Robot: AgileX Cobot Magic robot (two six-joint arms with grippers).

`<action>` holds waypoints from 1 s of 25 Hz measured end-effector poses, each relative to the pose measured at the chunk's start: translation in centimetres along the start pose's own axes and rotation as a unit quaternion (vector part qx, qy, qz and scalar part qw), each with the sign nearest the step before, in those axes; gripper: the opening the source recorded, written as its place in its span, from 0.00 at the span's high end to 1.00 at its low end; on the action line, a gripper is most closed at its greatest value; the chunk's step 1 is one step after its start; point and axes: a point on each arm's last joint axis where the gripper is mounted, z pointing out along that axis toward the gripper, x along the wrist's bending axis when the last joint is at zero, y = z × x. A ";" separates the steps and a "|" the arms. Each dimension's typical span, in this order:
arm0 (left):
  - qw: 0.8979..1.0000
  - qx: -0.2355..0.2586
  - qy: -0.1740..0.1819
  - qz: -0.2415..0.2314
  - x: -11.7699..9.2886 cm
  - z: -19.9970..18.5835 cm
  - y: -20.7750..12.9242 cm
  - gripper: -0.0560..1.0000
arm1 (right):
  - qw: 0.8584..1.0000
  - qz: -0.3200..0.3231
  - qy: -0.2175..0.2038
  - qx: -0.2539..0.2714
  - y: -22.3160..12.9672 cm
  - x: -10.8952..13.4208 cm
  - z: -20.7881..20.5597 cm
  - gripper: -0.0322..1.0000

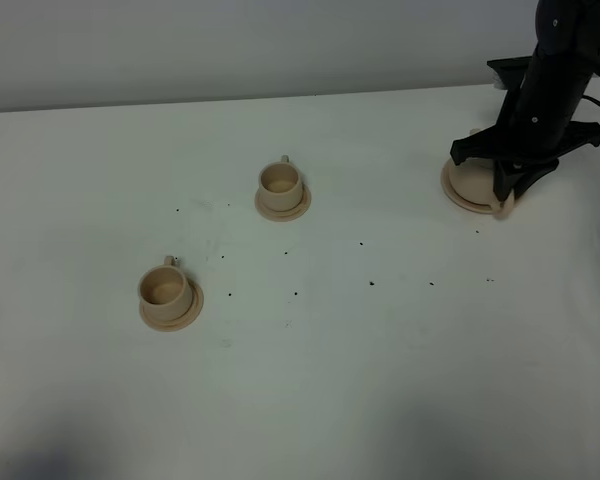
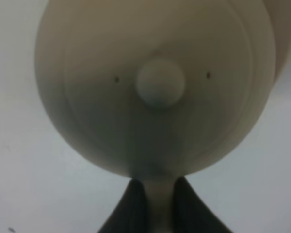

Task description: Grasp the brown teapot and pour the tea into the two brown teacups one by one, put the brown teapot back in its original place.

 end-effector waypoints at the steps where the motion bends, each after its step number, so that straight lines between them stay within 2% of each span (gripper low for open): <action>1: 1.000 0.000 0.000 0.000 0.0 0.0 0.0 0.66 | 1.000 -0.001 -0.003 -0.002 0.0 0.0 -0.2 0.85; 12: 1.000 0.000 0.000 0.000 0.0 0.0 0.0 0.66 | 0.999 -0.011 -0.019 -0.023 -0.1 -0.2 -2.2 0.85; 16: 1.000 0.000 0.000 0.000 0.0 0.0 0.0 0.66 | 0.998 -0.039 -0.028 -0.030 -0.2 0.2 -2.9 0.85; 20: 1.000 0.000 0.000 0.000 0.0 0.0 0.0 0.66 | 0.994 -0.089 -0.046 -0.041 -0.2 2.3 -4.0 0.85; 25: 1.000 0.000 0.000 0.000 0.0 0.0 0.0 0.66 | 0.979 -0.176 -0.066 -0.074 0.0 7.2 -5.6 0.85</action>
